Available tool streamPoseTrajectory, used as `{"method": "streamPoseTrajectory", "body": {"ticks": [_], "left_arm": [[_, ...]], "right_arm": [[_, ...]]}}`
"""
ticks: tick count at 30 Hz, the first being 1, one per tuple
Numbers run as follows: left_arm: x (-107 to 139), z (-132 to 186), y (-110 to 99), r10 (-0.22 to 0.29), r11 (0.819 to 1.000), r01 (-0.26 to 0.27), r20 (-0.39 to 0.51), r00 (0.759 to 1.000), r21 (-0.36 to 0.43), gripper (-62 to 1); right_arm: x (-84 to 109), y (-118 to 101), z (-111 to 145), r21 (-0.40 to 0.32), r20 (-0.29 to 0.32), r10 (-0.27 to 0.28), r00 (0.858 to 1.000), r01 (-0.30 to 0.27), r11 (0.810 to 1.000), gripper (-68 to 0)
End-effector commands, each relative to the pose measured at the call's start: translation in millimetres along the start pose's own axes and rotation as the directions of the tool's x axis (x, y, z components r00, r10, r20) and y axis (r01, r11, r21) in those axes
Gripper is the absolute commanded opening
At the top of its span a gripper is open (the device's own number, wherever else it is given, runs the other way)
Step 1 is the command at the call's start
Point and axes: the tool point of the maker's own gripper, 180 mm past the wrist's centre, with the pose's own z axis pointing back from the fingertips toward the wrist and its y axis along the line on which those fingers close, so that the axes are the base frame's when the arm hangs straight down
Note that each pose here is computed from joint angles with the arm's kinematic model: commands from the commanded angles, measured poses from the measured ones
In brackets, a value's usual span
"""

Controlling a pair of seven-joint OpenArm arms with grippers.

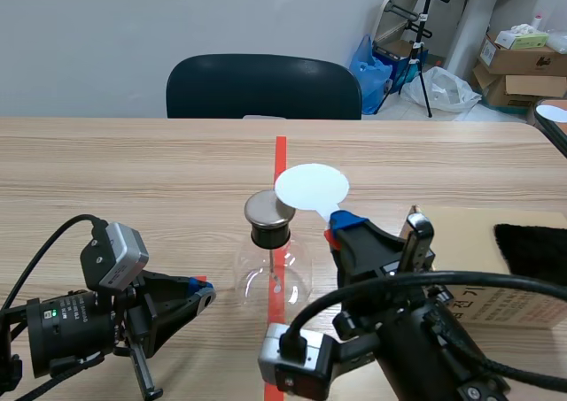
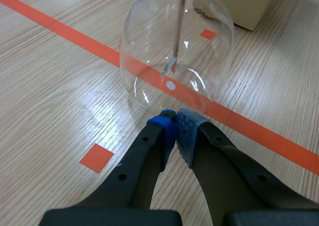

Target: Do the electroscope experiment

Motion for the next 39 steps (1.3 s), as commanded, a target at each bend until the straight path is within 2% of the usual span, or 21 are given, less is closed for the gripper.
{"method": "streamPoseTrajectory", "body": {"ticks": [1, 4, 7, 13, 21, 23, 39], "left_arm": [[13, -3, 2, -0.004, 1.0, 0.004, 0.043, 0.999, 0.003, -57.7], [13, -3, 2, -0.004, 1.0, 0.004, 0.043, 0.999, 0.003, -57.7], [13, -3, 2, -0.004, 1.0, 0.004, 0.043, 0.999, 0.003, -57.7], [13, -3, 2, -0.004, 1.0, 0.004, 0.043, 0.999, 0.003, -57.7], [13, -3, 2, -0.004, 1.0, 0.004, 0.043, 0.999, 0.003, -57.7], [13, -3, 2, -0.004, 1.0, 0.004, 0.043, 0.999, 0.003, -57.7], [13, -3, 2, -0.004, 1.0, 0.004, 0.043, 0.999, 0.003, -57.7]], "right_arm": [[-7.8, -12, -4, -0.04, -0.03, 0.006, 1.0, -0.007, 0.999, -66.5], [-20.3, -12, -3, -0.04, -0.1, 0.003, 0.995, -0.007, 0.999, -66.5], [-34.2, -12, -2, -0.04, -0.177, 0.0, 0.984, -0.007, 0.999, -66.5], [-57.5, -12, 4, -0.04, -0.306, -0.006, 0.952, -0.007, 0.999, -66.5], [-77.2, -12, 12, -0.04, -0.415, -0.01, 0.91, -0.007, 0.999, -66.5], [-79.1, -12, 13, -0.04, -0.426, -0.011, 0.905, -0.007, 0.999, -66.5], [-78.7, -12, 13, -0.04, -0.424, -0.011, 0.905, -0.007, 0.999, -66.5]]}}
